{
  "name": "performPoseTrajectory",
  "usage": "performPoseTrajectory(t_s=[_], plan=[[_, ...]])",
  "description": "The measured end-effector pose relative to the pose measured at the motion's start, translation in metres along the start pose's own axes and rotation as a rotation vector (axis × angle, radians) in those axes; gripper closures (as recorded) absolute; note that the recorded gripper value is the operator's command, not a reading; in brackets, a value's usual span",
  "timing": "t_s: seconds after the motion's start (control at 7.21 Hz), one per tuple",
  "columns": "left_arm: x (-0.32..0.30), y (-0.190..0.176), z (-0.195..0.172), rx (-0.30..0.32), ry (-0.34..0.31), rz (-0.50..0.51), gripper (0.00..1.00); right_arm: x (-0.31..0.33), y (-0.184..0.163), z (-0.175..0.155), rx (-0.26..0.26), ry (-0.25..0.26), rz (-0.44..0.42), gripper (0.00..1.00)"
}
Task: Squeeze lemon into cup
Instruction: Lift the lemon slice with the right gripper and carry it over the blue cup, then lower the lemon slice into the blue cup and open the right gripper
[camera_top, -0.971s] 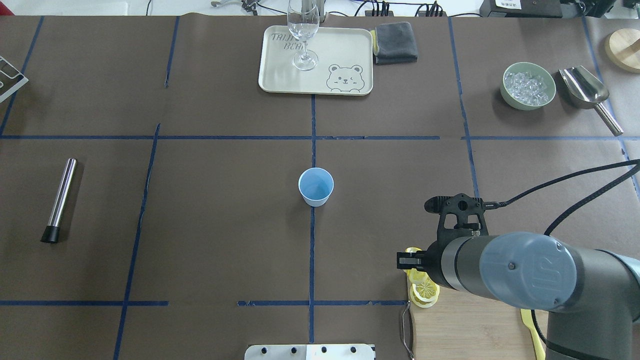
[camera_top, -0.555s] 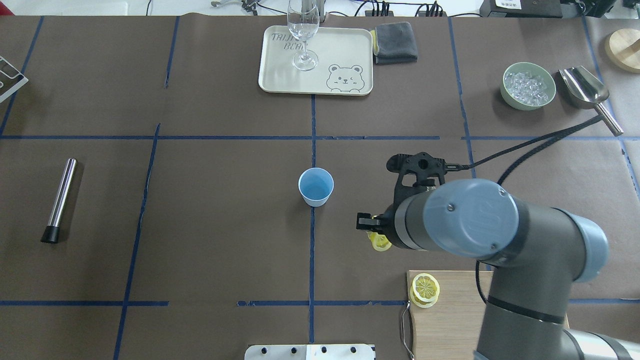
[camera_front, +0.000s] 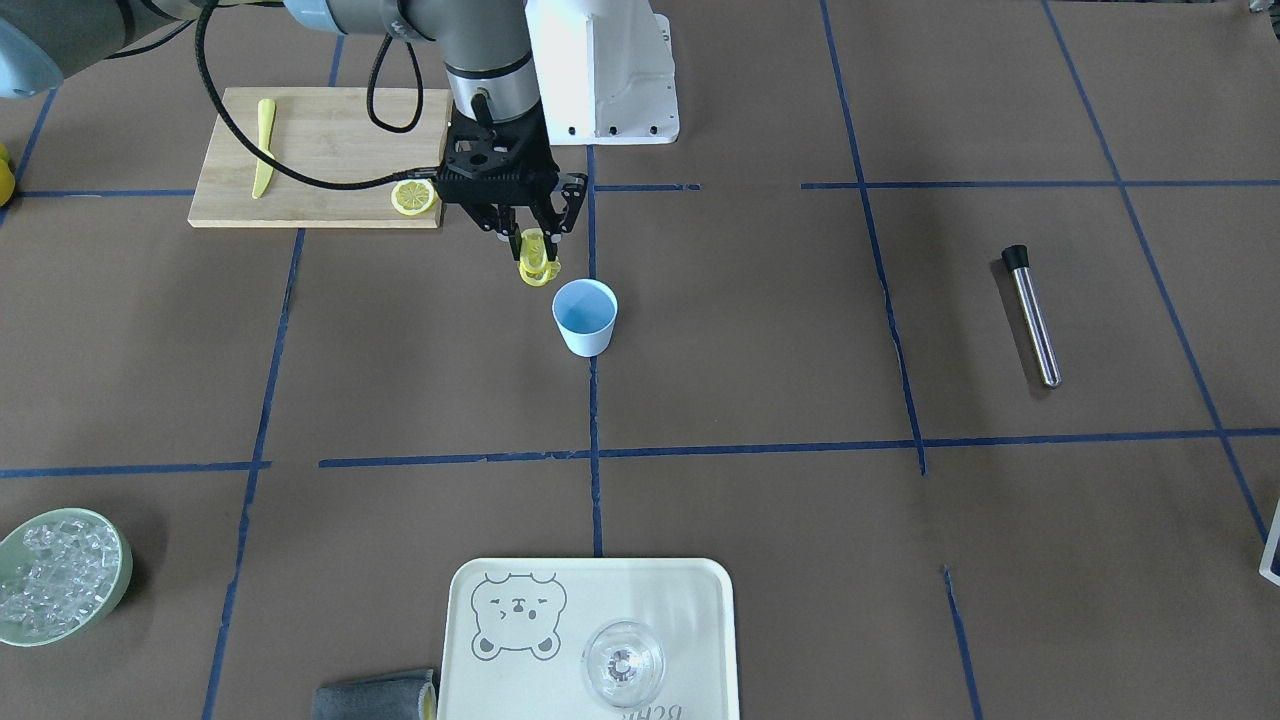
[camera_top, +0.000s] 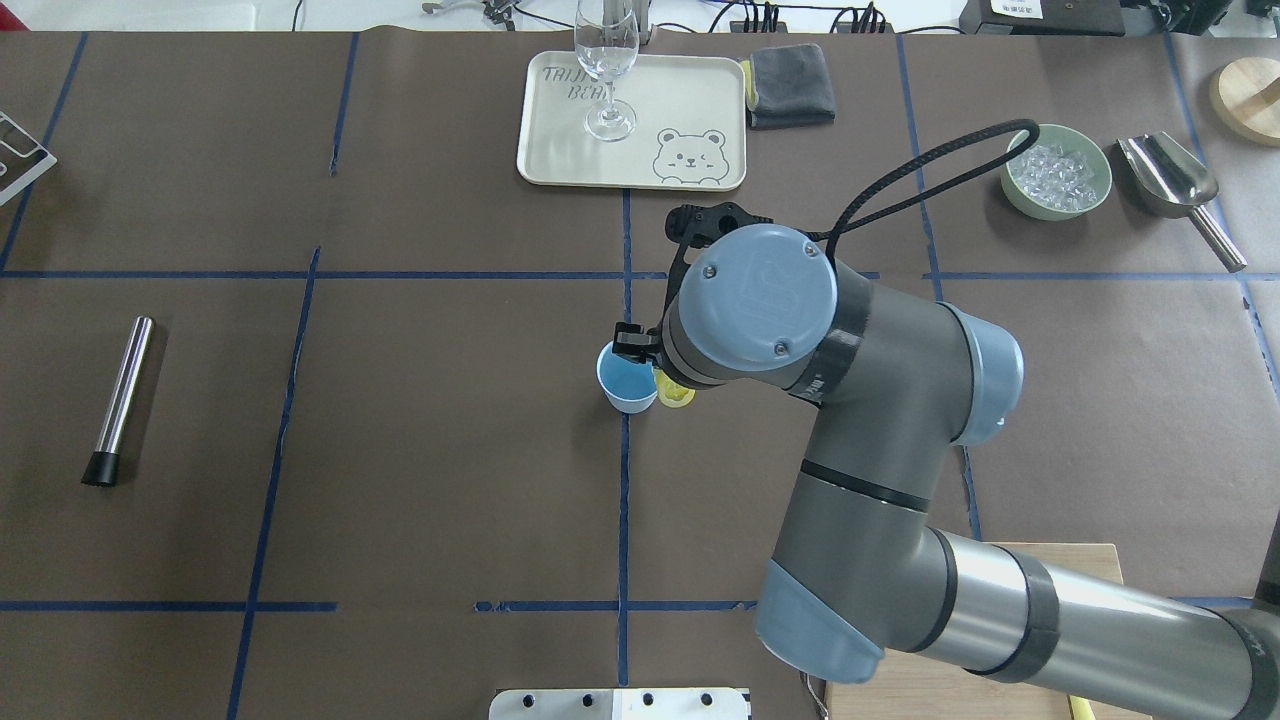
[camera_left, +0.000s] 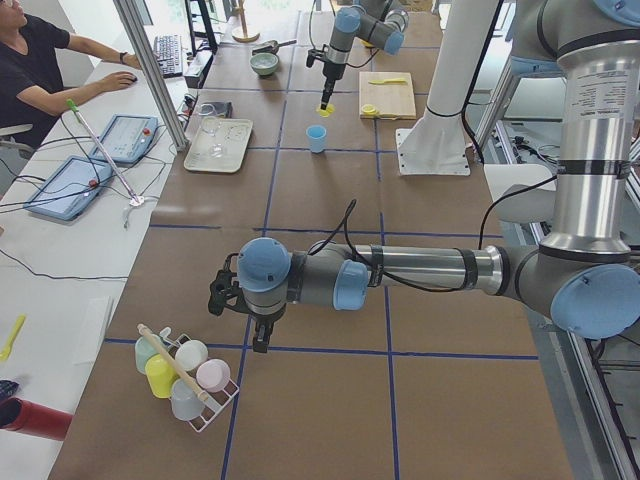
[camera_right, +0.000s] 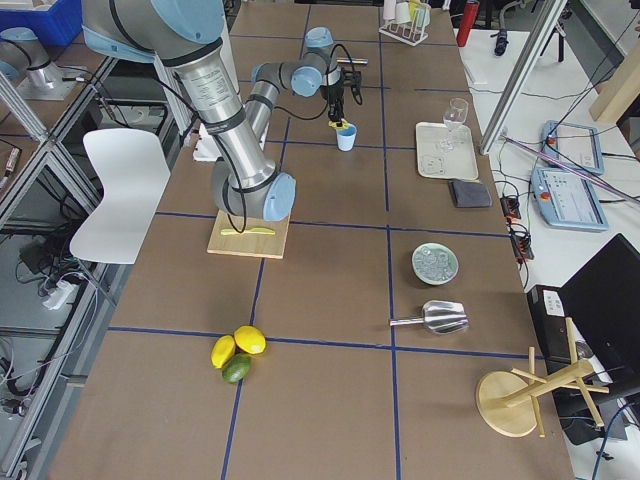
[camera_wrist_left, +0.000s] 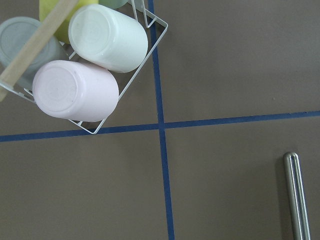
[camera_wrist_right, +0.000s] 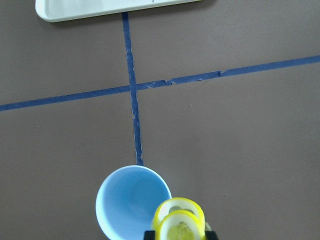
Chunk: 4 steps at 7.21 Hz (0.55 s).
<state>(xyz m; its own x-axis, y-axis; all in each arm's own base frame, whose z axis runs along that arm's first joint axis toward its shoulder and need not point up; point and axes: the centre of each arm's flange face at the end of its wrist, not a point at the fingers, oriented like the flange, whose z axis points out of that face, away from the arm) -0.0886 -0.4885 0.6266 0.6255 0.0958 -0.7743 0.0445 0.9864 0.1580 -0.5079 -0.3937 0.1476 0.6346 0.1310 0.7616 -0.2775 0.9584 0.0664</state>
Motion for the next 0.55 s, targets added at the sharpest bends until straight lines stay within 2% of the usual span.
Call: performPoseTrajectory(t_s=[0.28, 0.55], plan=[[0.000, 0.000, 0.000, 0.000, 0.000, 0.000, 0.00, -0.018, -0.006, 0.012, -0.002, 0.018, 0.000, 0.53], [0.000, 0.000, 0.000, 0.000, 0.000, -0.001, 0.00, -0.039, -0.010, 0.023, -0.001, 0.010, 0.004, 0.51]])
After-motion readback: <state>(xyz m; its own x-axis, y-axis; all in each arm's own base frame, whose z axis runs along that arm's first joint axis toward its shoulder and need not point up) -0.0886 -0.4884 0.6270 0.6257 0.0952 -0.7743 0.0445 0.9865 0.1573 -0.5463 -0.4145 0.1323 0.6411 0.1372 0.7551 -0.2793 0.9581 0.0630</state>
